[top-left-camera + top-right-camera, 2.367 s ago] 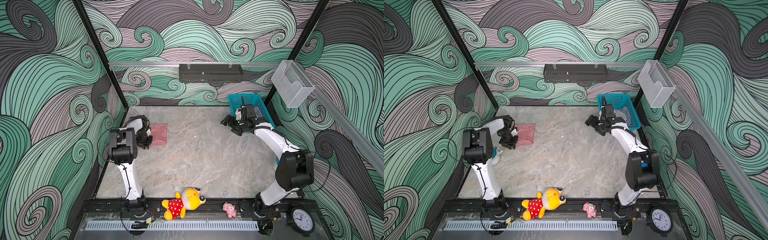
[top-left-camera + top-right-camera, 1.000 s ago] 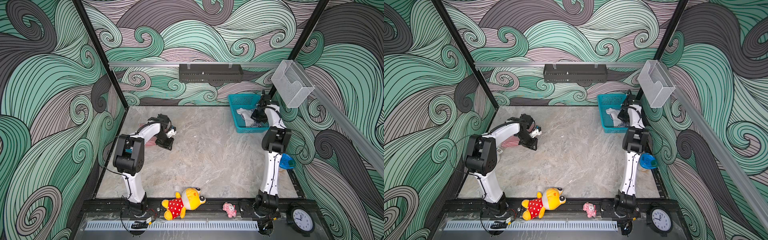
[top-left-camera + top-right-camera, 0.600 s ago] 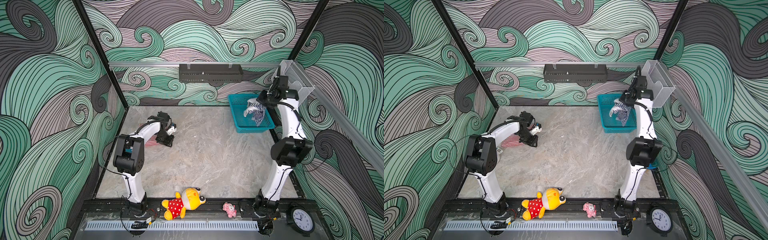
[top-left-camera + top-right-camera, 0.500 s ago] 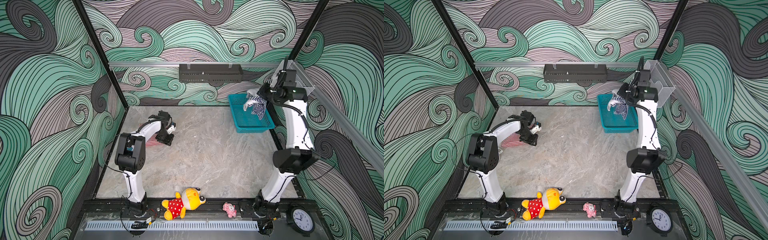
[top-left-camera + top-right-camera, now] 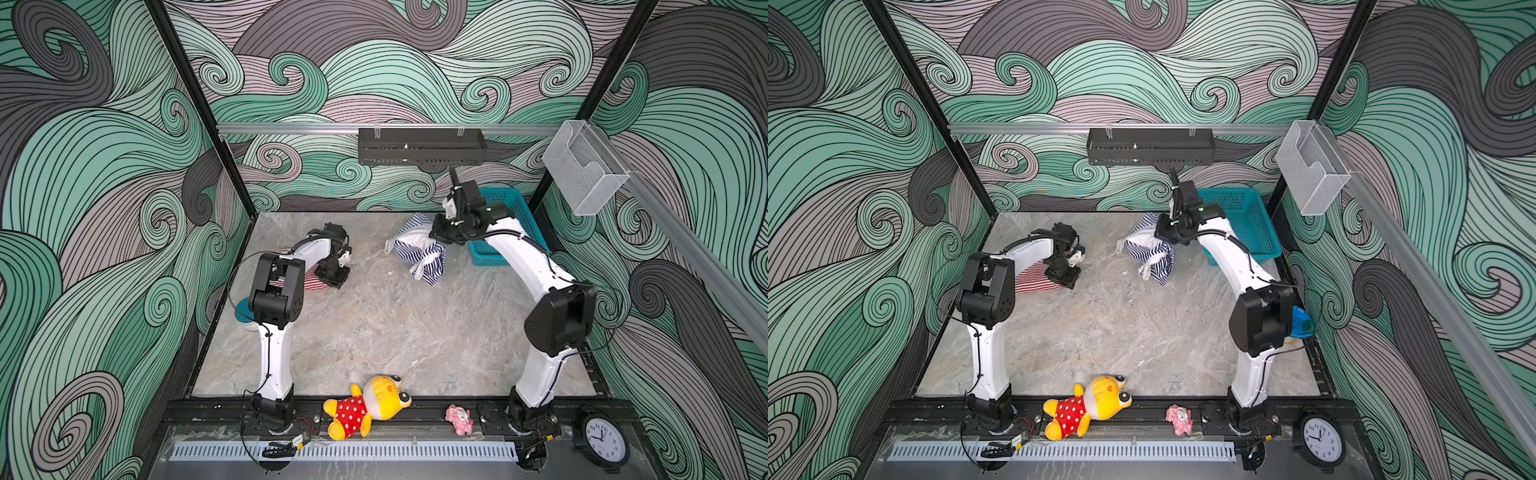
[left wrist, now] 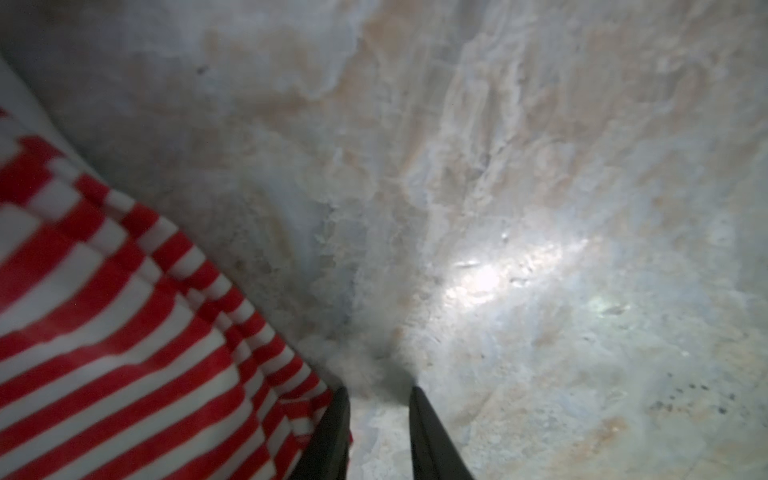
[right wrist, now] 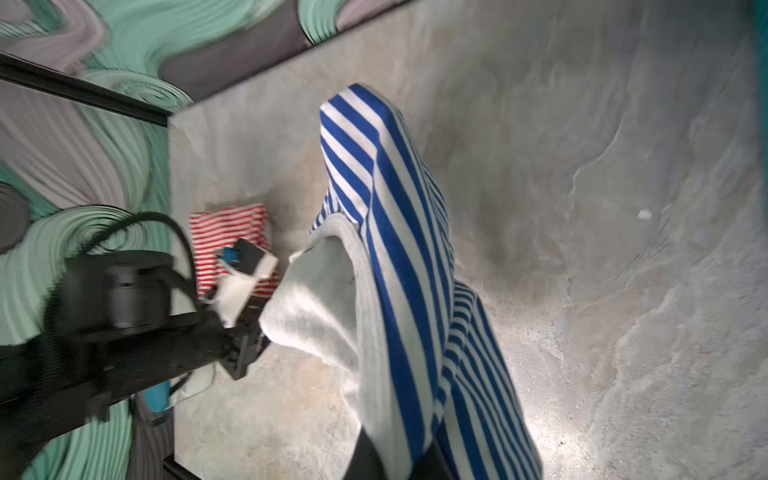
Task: Fold and stack the tank tops
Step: 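Carry the blue striped top to mid-table and lower it with the right gripper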
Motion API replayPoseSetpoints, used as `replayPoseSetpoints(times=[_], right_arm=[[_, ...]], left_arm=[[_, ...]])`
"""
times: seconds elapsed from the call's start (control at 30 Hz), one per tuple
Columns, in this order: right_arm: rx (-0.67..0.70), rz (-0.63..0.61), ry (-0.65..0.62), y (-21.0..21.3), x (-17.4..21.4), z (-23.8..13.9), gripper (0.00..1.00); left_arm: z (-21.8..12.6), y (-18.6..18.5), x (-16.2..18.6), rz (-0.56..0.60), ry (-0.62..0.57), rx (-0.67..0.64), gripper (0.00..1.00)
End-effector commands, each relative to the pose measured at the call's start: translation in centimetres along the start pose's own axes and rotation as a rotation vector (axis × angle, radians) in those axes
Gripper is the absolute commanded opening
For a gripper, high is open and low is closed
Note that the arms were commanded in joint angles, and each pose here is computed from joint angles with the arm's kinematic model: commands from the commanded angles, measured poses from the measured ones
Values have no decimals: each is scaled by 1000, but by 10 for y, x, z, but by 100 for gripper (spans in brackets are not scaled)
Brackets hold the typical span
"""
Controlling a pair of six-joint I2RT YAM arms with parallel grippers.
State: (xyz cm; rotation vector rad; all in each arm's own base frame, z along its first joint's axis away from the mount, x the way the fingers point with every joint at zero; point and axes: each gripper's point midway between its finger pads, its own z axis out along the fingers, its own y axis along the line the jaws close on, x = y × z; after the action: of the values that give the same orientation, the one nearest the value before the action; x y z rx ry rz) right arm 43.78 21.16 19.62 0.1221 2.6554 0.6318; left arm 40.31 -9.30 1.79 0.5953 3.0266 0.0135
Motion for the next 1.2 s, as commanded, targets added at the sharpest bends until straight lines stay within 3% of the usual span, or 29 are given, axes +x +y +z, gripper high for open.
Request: replayPoseSetpoints(times=[0.0,0.27,0.5,0.57,0.67,0.73,0.8,0.97,1.17], right_arm=[[-40,-22,-55,21,-5,-1,0],[-5,-32,-43,20,11,-2,0],[-60,-73,68,52,49,37,12],[-116,-102,123,75,68,58,24],[-322,-147,216,125,96,72,56],[-393,-158,234,138,107,72,69],[-355,-149,212,127,105,69,72],[-90,-120,128,60,83,57,70],[30,-130,150,33,86,67,67]], left_arm=[[-2,28,1,-64,9,-79,29],[-8,51,12,-132,14,-58,29],[-31,20,7,-109,-50,87,28],[-43,17,2,-113,-90,100,29],[-55,15,-1,-114,-124,108,29],[-58,10,0,-101,-126,134,29],[-59,0,2,-84,-108,174,29],[-54,-32,3,12,-85,189,29],[-45,-81,-2,130,-64,239,29]])
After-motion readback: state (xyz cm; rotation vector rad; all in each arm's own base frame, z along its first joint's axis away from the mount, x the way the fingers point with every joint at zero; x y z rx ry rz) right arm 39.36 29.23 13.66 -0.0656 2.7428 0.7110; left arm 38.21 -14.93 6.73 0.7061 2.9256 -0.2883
